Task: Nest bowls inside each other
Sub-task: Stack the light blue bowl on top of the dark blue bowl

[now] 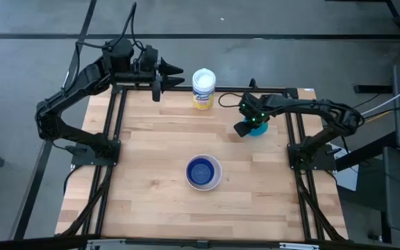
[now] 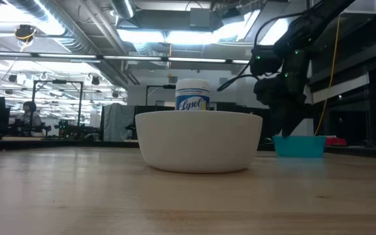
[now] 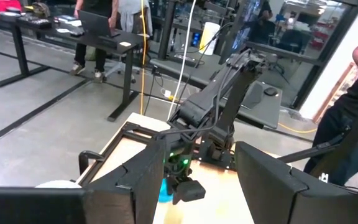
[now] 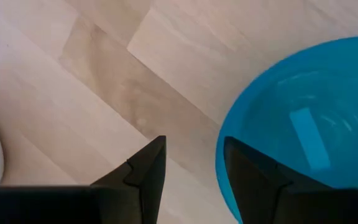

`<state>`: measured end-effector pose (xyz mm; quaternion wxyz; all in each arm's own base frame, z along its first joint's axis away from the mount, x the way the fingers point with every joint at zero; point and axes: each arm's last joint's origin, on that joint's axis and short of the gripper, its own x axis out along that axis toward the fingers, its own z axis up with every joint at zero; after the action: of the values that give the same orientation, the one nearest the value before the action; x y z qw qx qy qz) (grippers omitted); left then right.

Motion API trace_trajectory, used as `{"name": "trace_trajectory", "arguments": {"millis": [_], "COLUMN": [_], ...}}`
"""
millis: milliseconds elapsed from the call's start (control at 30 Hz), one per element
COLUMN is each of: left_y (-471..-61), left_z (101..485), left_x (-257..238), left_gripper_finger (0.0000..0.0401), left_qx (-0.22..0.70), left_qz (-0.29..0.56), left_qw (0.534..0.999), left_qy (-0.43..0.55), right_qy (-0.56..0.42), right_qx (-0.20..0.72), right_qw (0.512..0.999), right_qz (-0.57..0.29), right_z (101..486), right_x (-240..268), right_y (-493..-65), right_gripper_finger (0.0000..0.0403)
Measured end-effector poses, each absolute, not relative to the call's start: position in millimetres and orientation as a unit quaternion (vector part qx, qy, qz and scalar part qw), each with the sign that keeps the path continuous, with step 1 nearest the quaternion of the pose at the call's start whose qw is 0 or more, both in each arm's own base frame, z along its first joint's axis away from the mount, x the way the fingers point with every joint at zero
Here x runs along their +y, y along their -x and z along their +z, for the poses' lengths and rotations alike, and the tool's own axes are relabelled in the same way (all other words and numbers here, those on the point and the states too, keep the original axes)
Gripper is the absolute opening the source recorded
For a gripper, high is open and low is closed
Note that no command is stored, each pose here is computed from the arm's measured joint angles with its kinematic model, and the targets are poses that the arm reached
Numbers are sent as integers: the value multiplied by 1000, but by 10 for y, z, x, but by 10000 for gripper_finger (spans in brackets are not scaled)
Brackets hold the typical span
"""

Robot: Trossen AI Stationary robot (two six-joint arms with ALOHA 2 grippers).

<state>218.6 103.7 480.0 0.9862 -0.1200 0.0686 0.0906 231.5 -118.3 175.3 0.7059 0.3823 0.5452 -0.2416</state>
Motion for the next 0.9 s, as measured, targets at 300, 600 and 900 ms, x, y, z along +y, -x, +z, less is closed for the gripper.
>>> {"name": "trace_trajectory", "arguments": {"millis": [300, 600, 900], "left_y": [-2184, -2184, -2184], "left_z": [4800, 4800, 4800], "left_x": [1041, 1040, 1038], "left_gripper_finger": [191, 191, 191], "left_qx": [69, 69, 69], "left_qz": [89, 88, 85], "left_qw": [986, 986, 987], "left_qy": [121, 121, 120], "right_qy": [-384, -389, -385], "right_qx": [542, 532, 525], "right_qw": [706, 707, 714], "right_qz": [-245, -256, -258], "right_z": [1714, 1717, 1722], "right_x": [-1201, -1213, -1223], "right_y": [-2345, -2358, -2375], "right_gripper_finger": [150, 42, 5]}}
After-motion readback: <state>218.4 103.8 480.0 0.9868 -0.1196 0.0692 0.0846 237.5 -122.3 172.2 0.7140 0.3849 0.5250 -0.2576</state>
